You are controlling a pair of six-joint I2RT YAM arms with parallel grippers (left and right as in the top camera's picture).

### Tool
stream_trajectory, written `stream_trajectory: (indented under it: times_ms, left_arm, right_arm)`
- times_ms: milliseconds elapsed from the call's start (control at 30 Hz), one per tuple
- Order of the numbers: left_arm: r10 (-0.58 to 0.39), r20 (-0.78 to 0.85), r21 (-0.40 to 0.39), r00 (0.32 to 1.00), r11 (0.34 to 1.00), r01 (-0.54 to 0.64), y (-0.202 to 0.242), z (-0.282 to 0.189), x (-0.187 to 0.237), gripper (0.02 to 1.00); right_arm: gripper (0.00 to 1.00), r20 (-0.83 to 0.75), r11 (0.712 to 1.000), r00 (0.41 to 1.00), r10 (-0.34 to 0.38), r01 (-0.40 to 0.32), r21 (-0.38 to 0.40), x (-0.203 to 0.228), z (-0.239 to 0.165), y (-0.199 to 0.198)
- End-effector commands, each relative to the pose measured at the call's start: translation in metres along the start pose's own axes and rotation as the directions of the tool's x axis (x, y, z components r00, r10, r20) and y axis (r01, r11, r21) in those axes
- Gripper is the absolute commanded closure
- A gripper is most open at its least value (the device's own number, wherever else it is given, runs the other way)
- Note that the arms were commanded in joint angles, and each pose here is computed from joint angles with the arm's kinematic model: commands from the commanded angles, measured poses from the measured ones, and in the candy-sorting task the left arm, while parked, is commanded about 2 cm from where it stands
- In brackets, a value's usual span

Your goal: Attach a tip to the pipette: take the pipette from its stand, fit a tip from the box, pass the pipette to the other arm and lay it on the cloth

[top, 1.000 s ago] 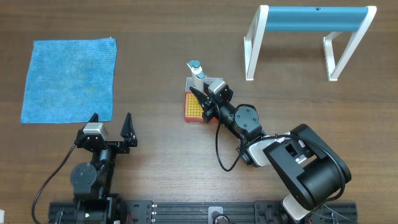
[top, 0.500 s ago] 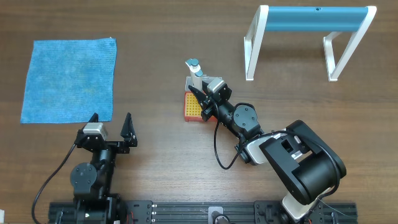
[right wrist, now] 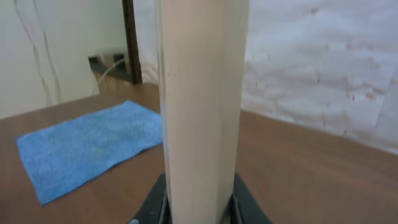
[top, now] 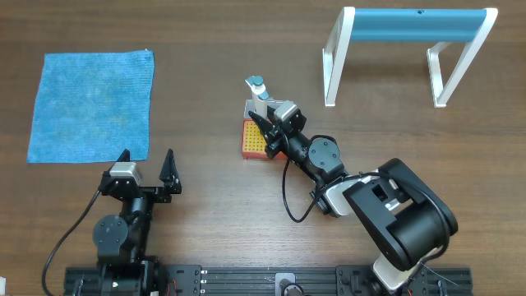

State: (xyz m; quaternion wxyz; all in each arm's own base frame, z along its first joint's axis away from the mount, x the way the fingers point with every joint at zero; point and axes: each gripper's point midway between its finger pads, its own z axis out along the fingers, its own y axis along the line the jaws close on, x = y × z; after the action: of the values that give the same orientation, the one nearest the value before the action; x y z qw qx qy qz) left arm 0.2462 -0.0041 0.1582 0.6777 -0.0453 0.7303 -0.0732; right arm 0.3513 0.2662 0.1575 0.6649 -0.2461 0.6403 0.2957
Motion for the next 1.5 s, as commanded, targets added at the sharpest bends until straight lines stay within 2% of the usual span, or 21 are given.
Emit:
stream_trajectory:
  times_ms: [33, 267, 333, 400, 467, 500, 567, 667, 833, 867, 933, 967, 1000, 1033, 1067, 1167, 1200, 1233, 1367, 1433, 1500]
  left_arm:
    - [-0.009, -0.003, 0.005, 1.000, 1.000, 0.010, -0.001, 0.000, 0.001, 0.073]
    - [-0.009, -0.003, 0.005, 1.000, 1.000, 0.010, -0.001, 0.000, 0.001, 0.073]
    - [-0.009, -0.003, 0.005, 1.000, 1.000, 0.010, -0.001, 0.000, 0.001, 0.073]
    - [-0.009, -0.003, 0.005, 1.000, 1.000, 0.010, -0.001, 0.000, 0.001, 0.073]
    - [-0.009, -0.003, 0.005, 1.000, 1.000, 0.010, -0.001, 0.000, 0.001, 0.073]
    - [-0.009, -0.003, 0.005, 1.000, 1.000, 0.010, -0.001, 0.000, 0.001, 0.073]
    - [-0.009, -0.003, 0.005, 1.000, 1.000, 0.010, -0.001, 0.000, 0.001, 0.073]
    - [-0.009, -0.003, 0.005, 1.000, 1.000, 0.010, -0.001, 0.000, 0.001, 0.073]
    - [-0.009, -0.003, 0.005, 1.000, 1.000, 0.010, -0.001, 0.000, 0.001, 0.073]
    - [-0.009, -0.003, 0.005, 1.000, 1.000, 0.010, -0.001, 0.000, 0.001, 0.073]
    - [-0.032, -0.004, 0.028, 0.999, 0.999, 0.032, -0.005, 0.000, 0.001, 0.073]
    - [-0.158, -0.019, 0.119, 0.987, 0.980, 0.159, -0.021, -0.001, -0.001, 0.073]
    - [-0.321, -0.071, 0.214, 0.944, 0.920, 0.329, -0.039, -0.005, -0.003, 0.073]
    - [-0.483, -0.180, 0.286, 0.857, 0.808, 0.515, -0.058, -0.010, -0.002, 0.073]
    - [-0.629, -0.362, 0.297, 0.688, 0.621, 0.725, -0.080, -0.020, 0.004, 0.071]
    - [-0.751, -0.586, 0.126, 0.304, 0.286, 0.950, -0.102, -0.034, 0.011, 0.073]
    - [-0.784, -0.567, 0.111, 0.254, 0.233, 0.966, -0.099, -0.032, 0.004, 0.073]
    - [-0.784, -0.554, 0.149, 0.278, 0.235, 0.961, -0.100, -0.032, -0.005, 0.080]
    - [-0.728, -0.637, 0.199, 0.255, 0.164, 0.966, -0.117, -0.042, -0.023, 0.091]
    - [-0.700, -0.652, 0.247, 0.292, 0.169, 0.954, -0.122, -0.043, -0.035, 0.093]
    - [-0.639, -0.699, 0.252, 0.320, 0.200, 0.947, -0.132, -0.042, -0.039, 0.093]
  right_arm:
    - [0.921, 0.048, 1.000, 0.999, 0.007, -0.005, -0.030, -0.053, 0.001, 0.006]
    - [0.919, 0.114, 0.999, 0.993, -0.009, 0.013, -0.032, -0.148, -0.005, 0.013]
    - [0.919, 0.026, 0.994, 1.000, 0.009, -0.006, -0.112, -0.151, -0.008, 0.028]
    - [0.919, -0.094, 0.987, 0.995, 0.038, -0.053, -0.155, -0.134, -0.011, 0.038]
    - [0.921, -0.196, 0.974, 0.969, 0.153, -0.182, -0.139, -0.114, -0.014, 0.043]
    - [0.917, -0.264, 0.948, 0.926, 0.269, -0.303, -0.097, -0.100, -0.017, 0.043]
    - [0.921, -0.359, 0.891, 0.843, 0.401, -0.450, -0.062, -0.082, -0.024, 0.051]
    - [0.921, -0.404, 0.802, 0.736, 0.543, -0.598, -0.012, -0.076, -0.027, 0.057]
    - [0.921, -0.472, 0.732, 0.670, 0.573, -0.678, -0.074, -0.079, -0.033, 0.077]
    - [0.921, -0.483, 0.704, 0.640, 0.598, -0.707, -0.065, -0.079, -0.034, 0.080]
    - [0.921, -0.489, 0.615, 0.539, 0.686, -0.789, -0.006, -0.080, -0.034, 0.081]
    - [0.921, -0.488, 0.574, 0.493, 0.720, -0.818, 0.021, -0.080, -0.034, 0.081]
    - [0.921, -0.488, 0.571, 0.489, 0.723, -0.821, 0.024, -0.080, -0.034, 0.081]
    - [0.919, -0.491, 0.570, 0.485, 0.724, -0.821, 0.030, -0.078, -0.035, 0.081]
    - [0.919, -0.496, 0.568, 0.478, 0.725, -0.822, 0.039, -0.076, -0.035, 0.081]
    - [0.921, -0.536, 0.553, 0.450, 0.715, -0.832, 0.040, -0.071, -0.040, 0.089]
    - [0.921, -0.566, 0.543, 0.436, 0.700, -0.839, 0.025, -0.071, -0.043, 0.097]
    - [0.921, -0.597, 0.529, 0.424, 0.681, -0.849, 0.001, -0.072, -0.047, 0.105]
    - [0.925, -0.665, 0.489, 0.397, 0.633, -0.870, -0.053, -0.076, -0.057, 0.121]
    - [0.921, -0.681, 0.479, 0.391, 0.620, -0.875, -0.066, -0.077, -0.059, 0.125]
    - [0.917, -0.702, 0.448, 0.359, 0.615, -0.892, -0.063, -0.079, -0.063, 0.129]
